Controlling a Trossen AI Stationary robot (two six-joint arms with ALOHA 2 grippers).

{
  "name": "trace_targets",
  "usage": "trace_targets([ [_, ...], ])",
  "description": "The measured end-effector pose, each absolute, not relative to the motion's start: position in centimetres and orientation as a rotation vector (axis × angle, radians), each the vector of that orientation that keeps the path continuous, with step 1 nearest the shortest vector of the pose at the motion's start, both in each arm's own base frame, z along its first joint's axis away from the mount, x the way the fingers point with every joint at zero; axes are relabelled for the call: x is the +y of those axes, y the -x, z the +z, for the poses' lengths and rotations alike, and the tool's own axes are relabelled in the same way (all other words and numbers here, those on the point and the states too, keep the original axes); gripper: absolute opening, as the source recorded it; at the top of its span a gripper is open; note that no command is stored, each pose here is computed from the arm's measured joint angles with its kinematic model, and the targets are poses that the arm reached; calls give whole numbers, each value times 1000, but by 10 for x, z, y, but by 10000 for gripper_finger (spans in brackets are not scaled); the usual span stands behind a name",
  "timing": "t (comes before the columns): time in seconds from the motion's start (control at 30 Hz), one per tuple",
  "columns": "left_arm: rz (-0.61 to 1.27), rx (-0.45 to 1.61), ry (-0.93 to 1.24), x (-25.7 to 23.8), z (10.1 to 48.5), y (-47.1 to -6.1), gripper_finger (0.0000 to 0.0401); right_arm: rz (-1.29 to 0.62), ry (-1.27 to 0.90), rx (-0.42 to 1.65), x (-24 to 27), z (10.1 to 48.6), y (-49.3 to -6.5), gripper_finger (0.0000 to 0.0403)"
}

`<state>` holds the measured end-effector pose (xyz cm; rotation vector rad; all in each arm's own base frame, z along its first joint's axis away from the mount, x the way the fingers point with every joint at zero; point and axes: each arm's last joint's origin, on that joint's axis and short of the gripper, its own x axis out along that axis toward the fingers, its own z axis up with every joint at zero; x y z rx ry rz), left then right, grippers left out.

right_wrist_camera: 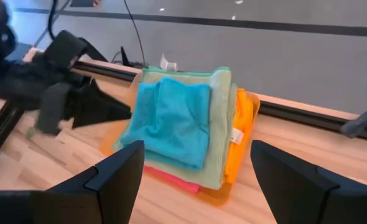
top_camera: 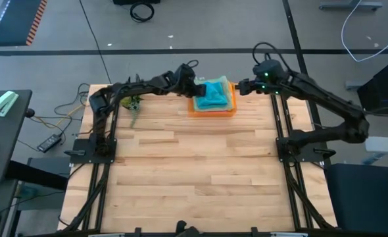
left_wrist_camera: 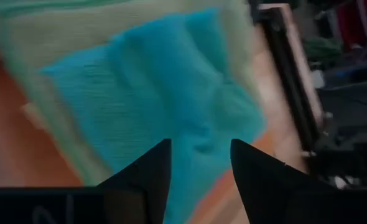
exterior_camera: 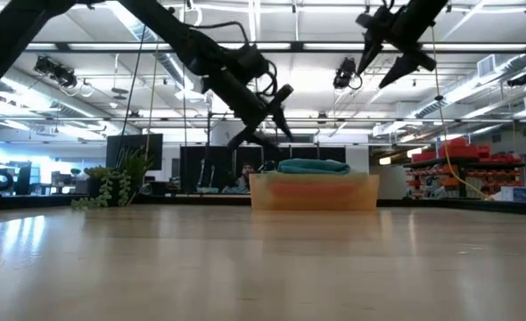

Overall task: Fold microfiber towels
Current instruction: Put the stacked folded microfiber cloths into the orange bin

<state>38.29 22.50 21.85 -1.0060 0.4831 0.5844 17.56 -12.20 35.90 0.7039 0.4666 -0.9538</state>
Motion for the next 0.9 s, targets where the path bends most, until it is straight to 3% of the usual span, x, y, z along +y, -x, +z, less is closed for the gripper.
trace_targets([
  [0.53,628,525,1073,219,181,-399,146,-964,-697,509,-117,358,-171,300],
  [0.9,510,557,1078,199,183,-410,124,-963,-684,534,-117,356,-170,300],
])
